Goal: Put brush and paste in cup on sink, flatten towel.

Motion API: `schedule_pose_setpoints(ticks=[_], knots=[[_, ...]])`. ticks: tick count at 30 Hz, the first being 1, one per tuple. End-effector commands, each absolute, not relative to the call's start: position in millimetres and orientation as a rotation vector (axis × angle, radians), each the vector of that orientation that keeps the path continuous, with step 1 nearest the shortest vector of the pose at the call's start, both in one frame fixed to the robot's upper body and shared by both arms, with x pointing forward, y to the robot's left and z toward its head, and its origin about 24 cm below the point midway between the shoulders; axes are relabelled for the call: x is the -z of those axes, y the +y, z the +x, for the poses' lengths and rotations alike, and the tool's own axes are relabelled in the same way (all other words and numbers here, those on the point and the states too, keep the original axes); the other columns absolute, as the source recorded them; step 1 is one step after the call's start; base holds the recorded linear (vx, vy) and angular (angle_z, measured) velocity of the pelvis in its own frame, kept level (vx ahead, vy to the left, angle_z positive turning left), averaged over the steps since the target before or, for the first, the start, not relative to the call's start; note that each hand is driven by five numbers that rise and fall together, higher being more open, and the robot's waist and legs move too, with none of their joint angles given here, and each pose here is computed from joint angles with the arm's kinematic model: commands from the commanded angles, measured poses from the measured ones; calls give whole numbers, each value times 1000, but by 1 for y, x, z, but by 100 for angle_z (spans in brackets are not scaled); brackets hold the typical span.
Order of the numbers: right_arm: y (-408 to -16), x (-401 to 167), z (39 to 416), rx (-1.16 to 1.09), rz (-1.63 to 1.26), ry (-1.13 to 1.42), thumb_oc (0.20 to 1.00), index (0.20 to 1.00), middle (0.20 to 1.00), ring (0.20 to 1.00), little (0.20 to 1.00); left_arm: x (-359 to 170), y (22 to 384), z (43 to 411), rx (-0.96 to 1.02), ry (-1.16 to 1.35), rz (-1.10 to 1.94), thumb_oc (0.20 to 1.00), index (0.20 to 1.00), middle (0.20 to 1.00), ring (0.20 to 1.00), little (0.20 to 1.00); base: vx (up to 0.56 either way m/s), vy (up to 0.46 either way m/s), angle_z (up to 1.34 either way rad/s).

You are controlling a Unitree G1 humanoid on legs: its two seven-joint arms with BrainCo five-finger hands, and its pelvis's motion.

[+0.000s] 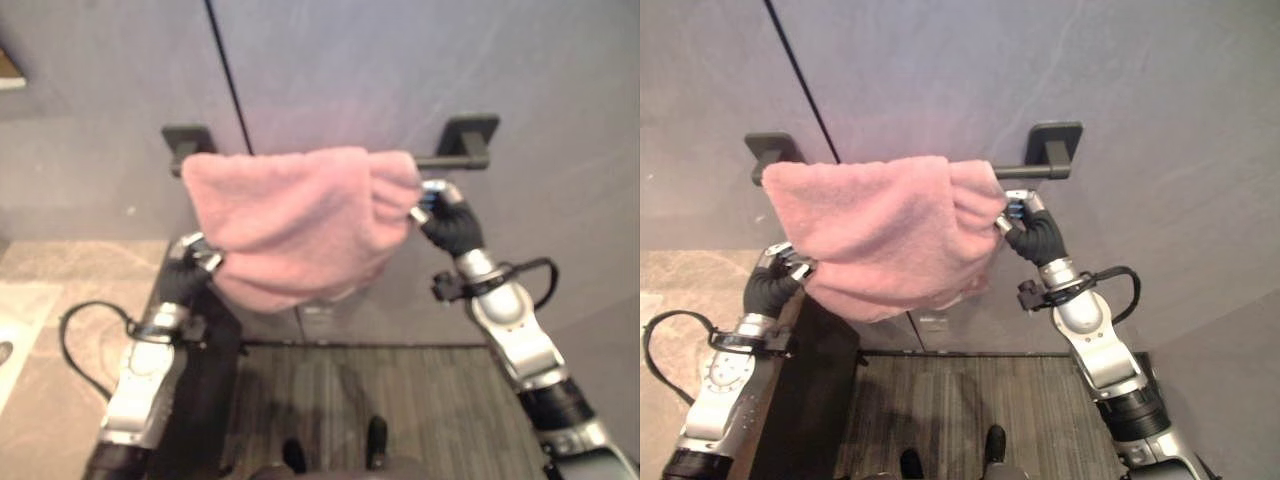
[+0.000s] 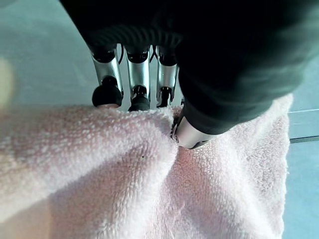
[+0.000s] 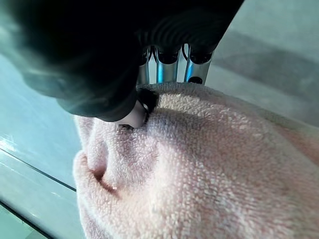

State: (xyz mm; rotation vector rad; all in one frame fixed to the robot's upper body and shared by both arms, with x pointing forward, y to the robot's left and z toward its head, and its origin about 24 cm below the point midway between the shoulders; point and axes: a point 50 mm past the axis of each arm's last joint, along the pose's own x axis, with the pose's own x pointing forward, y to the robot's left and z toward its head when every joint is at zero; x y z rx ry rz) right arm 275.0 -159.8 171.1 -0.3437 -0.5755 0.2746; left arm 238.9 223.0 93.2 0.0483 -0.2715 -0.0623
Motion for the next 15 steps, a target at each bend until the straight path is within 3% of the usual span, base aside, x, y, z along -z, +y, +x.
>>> schedule_pose_setpoints(ticks=[1, 15], knots=[[-160, -188, 268, -235, -334, -697, 200, 200, 200, 200, 200, -96, 225, 243, 116, -282, 134, 200, 200, 200, 200, 200, 9, -25, 7], [-164, -154, 280, -275, -365, -517, 200, 200, 200, 200, 200, -52, 217, 239, 197, -75, 140, 200, 200, 200, 200, 200, -10, -42, 2]])
